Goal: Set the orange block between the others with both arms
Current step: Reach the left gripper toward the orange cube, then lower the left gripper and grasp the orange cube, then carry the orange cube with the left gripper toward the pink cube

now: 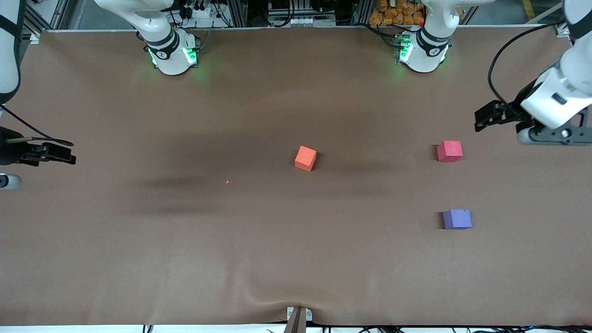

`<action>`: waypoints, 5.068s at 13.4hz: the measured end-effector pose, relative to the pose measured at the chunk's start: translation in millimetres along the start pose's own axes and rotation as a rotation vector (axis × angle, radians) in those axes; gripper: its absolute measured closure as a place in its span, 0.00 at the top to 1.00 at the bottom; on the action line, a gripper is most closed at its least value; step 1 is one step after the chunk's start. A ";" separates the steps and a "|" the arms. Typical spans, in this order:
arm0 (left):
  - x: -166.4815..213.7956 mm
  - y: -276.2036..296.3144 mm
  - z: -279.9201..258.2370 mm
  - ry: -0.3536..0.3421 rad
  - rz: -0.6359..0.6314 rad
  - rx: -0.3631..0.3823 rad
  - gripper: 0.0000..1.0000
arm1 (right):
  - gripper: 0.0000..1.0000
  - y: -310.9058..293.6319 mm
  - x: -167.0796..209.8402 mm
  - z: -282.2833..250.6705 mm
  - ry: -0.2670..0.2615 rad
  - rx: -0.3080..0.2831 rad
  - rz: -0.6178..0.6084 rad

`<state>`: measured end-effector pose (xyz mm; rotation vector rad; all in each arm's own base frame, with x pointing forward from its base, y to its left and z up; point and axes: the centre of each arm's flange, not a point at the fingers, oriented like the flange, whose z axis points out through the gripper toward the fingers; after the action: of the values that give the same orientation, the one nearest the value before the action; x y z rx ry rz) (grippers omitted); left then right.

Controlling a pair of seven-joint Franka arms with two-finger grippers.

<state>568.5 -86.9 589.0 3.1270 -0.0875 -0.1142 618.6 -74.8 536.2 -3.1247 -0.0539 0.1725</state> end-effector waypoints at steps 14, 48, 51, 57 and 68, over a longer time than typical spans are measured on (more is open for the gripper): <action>21.5 219.5 146.3 -0.140 -0.004 0.034 1.00 | 1.00 -2.0 6.1 4.0 0.036 -0.017 -0.009; -49.9 430.3 397.4 -0.083 0.284 0.094 1.00 | 1.00 -6.2 -5.0 -21.5 0.002 -0.011 -0.024; -52.0 429.2 405.1 -0.088 0.262 0.098 1.00 | 1.00 -6.2 -5.0 -21.6 0.002 -0.011 -0.024; -51.4 429.2 413.3 -0.082 0.187 0.096 0.63 | 1.00 -6.2 -5.0 -21.6 0.002 -0.011 -0.024; 62.3 298.2 304.7 0.032 -0.206 0.042 0.55 | 1.00 -6.0 -5.0 -21.9 0.003 -0.011 -0.024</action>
<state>591.7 -390.9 284.6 3.1691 0.2359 -0.0648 615.8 -69.2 558.7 -3.1341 -0.0925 0.1677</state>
